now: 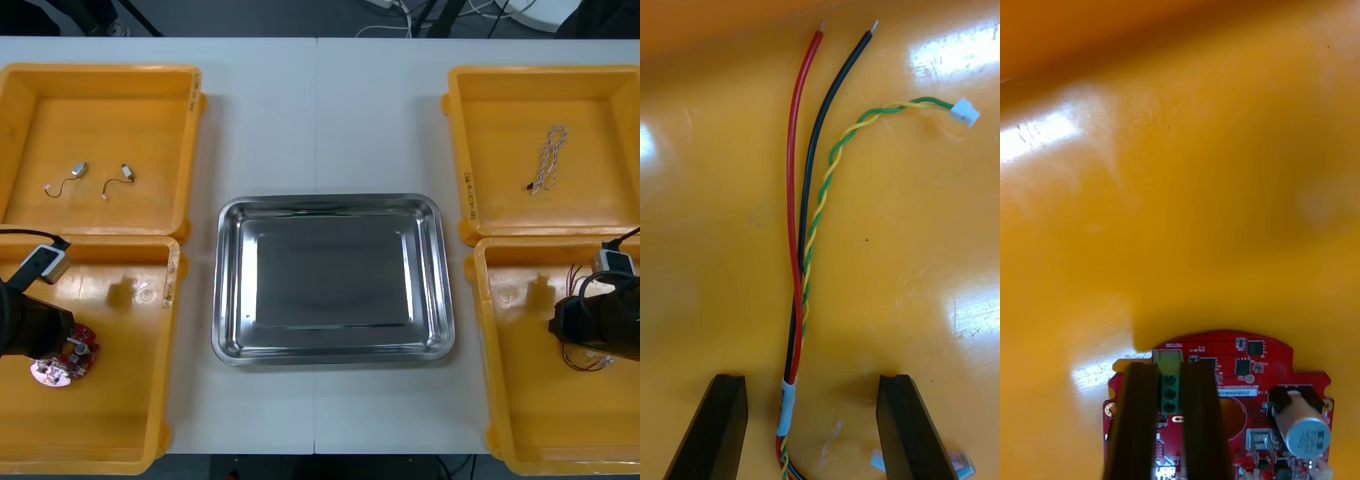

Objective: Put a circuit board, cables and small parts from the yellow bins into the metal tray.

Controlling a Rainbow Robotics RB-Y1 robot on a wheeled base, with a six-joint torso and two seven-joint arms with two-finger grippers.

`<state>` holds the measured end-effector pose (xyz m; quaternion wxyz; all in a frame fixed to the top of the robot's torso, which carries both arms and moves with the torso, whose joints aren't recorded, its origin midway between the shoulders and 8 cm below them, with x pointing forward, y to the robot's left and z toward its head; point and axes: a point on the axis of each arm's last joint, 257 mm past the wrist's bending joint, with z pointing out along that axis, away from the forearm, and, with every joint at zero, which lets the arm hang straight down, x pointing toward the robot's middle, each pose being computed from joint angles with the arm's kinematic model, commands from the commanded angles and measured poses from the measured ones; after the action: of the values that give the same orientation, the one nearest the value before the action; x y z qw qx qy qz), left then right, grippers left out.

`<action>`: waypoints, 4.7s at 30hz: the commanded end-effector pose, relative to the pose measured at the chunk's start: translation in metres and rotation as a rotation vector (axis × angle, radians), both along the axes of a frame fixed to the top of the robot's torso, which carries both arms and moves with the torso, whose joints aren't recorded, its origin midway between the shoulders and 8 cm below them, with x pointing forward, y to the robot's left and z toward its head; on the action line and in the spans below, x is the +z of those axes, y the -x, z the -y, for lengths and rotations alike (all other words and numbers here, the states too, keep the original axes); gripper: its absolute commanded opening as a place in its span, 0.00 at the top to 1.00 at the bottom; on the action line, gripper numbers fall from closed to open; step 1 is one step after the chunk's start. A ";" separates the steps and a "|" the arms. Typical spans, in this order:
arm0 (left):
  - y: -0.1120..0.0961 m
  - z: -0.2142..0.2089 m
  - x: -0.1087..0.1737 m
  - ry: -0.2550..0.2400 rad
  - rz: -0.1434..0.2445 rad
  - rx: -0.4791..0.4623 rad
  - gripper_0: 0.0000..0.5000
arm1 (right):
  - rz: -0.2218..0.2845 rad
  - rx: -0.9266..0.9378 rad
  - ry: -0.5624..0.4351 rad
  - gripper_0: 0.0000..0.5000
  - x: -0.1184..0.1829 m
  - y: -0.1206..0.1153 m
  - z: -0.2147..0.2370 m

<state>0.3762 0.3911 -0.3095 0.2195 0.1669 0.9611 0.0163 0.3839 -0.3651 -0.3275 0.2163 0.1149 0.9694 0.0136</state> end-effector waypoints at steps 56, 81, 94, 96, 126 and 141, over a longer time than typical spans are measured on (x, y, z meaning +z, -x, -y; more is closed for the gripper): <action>-0.023 0.039 0.145 -0.006 0.018 0.032 1.00 | 0.150 -0.025 0.042 1.00 0.153 -0.002 -0.009; -0.050 0.164 0.176 0.131 0.103 0.166 1.00 | 0.258 0.116 0.065 1.00 0.220 -0.019 -0.013; -0.053 0.224 0.171 0.161 0.114 0.177 1.00 | 0.247 0.382 0.067 1.00 0.238 -0.023 -0.075; -0.052 0.231 0.171 0.158 0.115 0.162 1.00 | 0.247 0.412 0.062 1.00 0.241 -0.023 -0.082; -0.049 0.310 0.109 0.137 0.053 0.064 1.00 | 0.087 0.837 0.220 1.00 0.206 0.026 -0.143; -0.060 0.331 0.079 0.150 0.071 0.003 1.00 | 0.090 0.967 0.271 1.00 0.191 0.028 -0.194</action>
<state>0.4275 0.0815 -0.2454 0.2412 0.1734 0.9543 -0.0327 0.3547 -0.1892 -0.1467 0.2210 -0.3347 0.9160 0.0008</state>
